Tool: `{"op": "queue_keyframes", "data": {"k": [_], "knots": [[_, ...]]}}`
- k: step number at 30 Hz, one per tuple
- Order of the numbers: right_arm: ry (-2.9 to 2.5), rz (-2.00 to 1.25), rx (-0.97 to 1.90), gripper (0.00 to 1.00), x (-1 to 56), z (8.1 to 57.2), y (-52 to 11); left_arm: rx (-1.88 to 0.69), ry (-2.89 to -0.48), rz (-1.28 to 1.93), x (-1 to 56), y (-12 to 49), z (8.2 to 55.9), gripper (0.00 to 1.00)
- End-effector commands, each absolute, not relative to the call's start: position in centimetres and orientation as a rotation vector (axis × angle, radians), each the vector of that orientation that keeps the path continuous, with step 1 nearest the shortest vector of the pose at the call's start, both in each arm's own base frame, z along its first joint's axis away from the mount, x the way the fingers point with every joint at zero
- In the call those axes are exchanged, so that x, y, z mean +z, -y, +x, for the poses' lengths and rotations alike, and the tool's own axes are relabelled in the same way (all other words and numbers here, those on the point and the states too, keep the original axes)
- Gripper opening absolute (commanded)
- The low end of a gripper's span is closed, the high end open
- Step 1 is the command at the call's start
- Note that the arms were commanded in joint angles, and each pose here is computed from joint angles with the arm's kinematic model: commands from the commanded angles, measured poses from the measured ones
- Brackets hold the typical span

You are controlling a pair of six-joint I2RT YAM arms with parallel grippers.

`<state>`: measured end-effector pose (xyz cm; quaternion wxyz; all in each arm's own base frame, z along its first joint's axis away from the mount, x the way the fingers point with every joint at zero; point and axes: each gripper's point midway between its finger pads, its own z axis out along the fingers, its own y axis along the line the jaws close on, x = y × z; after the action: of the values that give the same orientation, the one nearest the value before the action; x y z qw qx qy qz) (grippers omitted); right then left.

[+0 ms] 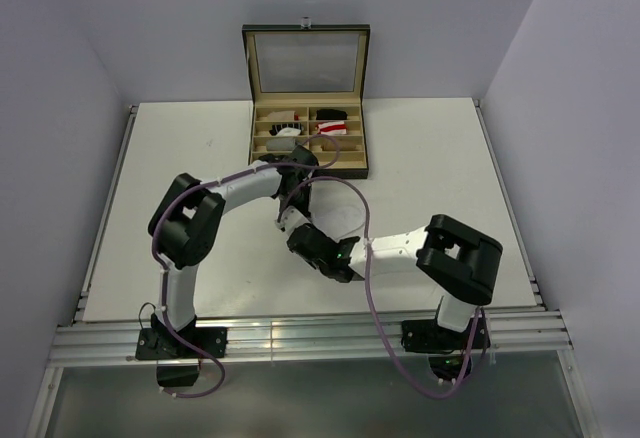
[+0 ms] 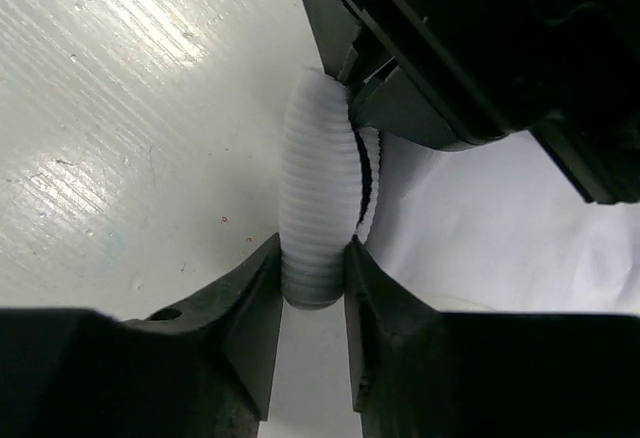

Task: Roll the socks
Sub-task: Roll the sock at the center of the board.

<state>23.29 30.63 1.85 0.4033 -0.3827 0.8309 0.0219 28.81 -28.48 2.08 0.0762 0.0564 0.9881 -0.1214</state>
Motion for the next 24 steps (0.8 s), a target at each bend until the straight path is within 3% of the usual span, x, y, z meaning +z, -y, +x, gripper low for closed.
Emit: {"op": "queue_keyframes", "data": {"k": [1,2,3,6,10,14,19,24], "knots": [[-2.074,-0.950,-0.067,0.33,2.0,24.0,-30.2,-0.163,-3.068,0.225,-1.0,25.7,26.8,0.01],[-2.076,-0.946,-0.072,0.28,1.9,24.1,-30.1,-0.168,-3.072,0.228,-1.0,25.7,26.8,0.01],[-2.076,-0.945,-0.065,0.17,2.0,24.0,-30.0,-0.176,-3.071,0.231,-0.9,25.8,26.7,0.01],[-2.099,-0.950,0.012,0.00,2.0,23.4,-30.3,-0.201,-3.064,0.218,-0.8,25.9,26.7,0.01],[-2.191,-0.944,0.256,0.00,1.9,22.3,-31.0,-0.292,-3.023,0.107,0.1,25.6,27.4,0.10],[-2.304,-0.856,0.585,0.00,2.1,22.0,-31.0,-0.445,-2.860,-0.102,3.6,25.5,30.1,0.35],[-2.448,-0.749,0.890,0.00,1.3,23.1,-29.4,-0.542,-2.677,-0.320,6.7,24.0,32.2,0.59],[-2.545,-0.608,1.253,0.00,1.0,22.4,-29.5,-0.619,-2.563,-0.449,8.4,23.2,32.2,0.65]]}}
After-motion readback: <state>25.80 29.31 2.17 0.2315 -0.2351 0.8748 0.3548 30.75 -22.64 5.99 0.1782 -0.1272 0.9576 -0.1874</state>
